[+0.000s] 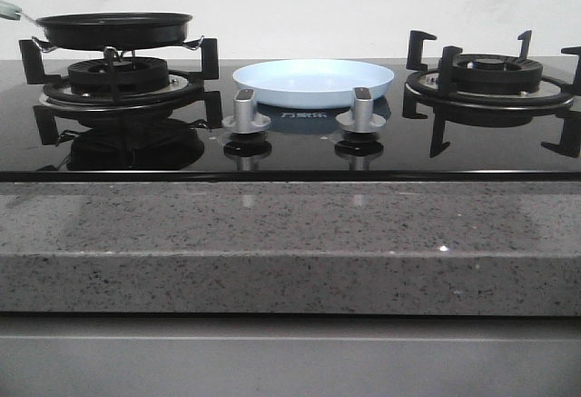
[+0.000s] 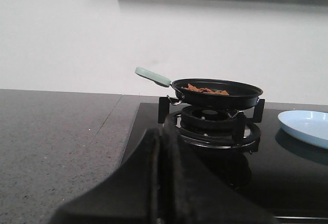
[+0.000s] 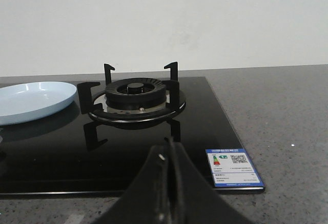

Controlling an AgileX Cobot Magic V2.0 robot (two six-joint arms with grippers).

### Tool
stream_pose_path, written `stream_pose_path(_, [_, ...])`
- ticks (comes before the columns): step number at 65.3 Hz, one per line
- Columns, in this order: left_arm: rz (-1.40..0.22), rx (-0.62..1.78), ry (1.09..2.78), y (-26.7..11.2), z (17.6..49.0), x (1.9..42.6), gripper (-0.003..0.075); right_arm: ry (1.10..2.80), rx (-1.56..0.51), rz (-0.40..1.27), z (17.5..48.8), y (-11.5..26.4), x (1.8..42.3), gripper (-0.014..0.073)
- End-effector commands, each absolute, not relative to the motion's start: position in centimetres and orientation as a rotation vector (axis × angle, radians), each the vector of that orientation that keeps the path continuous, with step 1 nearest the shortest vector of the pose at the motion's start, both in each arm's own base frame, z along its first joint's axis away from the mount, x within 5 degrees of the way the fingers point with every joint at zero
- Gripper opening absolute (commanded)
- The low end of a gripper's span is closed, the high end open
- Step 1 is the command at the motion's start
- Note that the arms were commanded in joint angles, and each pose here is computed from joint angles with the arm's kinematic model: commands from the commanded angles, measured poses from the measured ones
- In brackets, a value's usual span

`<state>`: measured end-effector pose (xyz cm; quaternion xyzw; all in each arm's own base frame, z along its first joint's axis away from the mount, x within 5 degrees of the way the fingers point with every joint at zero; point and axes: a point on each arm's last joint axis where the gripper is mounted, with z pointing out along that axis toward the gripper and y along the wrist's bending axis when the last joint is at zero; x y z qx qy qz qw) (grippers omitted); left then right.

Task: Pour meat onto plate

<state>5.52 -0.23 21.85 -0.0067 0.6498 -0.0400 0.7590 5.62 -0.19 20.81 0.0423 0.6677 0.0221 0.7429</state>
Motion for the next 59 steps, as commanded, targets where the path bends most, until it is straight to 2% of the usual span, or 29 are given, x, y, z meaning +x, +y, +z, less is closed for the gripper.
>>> stream_pose_path(1, [-0.098,-0.018,1.327,-0.21,22.41,5.26,-0.0020,1.361,0.077,0.034,21.77,-0.19,5.33,-0.0069])
stream_pose_path(59, [-0.099,-0.019,1.311,-0.20,22.55,5.22,-0.0020,1.372,0.078,0.034,21.69,-0.19,5.35,-0.0069])
